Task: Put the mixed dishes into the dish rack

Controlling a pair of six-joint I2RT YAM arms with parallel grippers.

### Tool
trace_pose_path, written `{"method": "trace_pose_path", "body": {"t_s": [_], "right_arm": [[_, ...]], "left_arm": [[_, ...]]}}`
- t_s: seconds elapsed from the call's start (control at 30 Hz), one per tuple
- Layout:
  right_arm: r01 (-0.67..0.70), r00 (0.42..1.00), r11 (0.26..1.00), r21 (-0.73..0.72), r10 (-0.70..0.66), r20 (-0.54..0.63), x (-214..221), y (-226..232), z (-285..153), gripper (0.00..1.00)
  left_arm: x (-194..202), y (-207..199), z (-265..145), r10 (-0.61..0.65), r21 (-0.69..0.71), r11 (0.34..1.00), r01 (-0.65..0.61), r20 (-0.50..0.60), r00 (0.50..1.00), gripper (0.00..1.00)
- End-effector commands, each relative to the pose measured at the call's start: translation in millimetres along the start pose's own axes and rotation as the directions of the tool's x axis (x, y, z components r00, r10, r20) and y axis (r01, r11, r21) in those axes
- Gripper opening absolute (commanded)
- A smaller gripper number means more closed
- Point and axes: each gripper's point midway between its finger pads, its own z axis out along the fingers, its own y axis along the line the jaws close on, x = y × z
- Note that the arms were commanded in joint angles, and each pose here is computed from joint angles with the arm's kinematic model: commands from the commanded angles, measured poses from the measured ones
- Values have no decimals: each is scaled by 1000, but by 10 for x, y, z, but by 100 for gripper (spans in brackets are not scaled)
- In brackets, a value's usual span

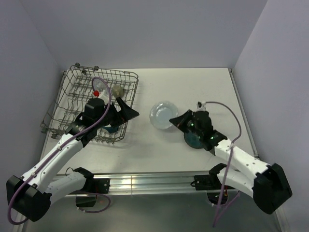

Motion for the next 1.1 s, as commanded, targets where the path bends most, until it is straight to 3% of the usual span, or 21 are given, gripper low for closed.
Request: {"method": "trace_pose_path", "body": {"t_s": [0.0, 0.2, 0.47, 0.7, 1.07], "right_arm": [[194, 968, 968, -161, -163, 189, -643, 1007, -490, 0], [313, 946, 915, -254, -274, 175, -725, 1544, -965, 0], [367, 924, 855, -366, -379, 41, -326, 1495, -1241, 0], [327, 922, 841, -431, -383, -49, -39, 1339, -1385, 0], [244, 914, 801, -546, -378, -147, 146, 1521, -1546, 0]], "left_arm": [[-146, -208, -141, 55, 43, 997, -58, 54, 997, 96], [-133, -443, -230, 105, 139, 984, -108, 32, 994, 97], [27, -870, -356, 160, 364, 923, -127, -62, 985, 99], [70, -854, -297, 162, 381, 917, -119, -83, 983, 99], [311, -851, -284, 240, 488, 863, -132, -166, 956, 99]]}}
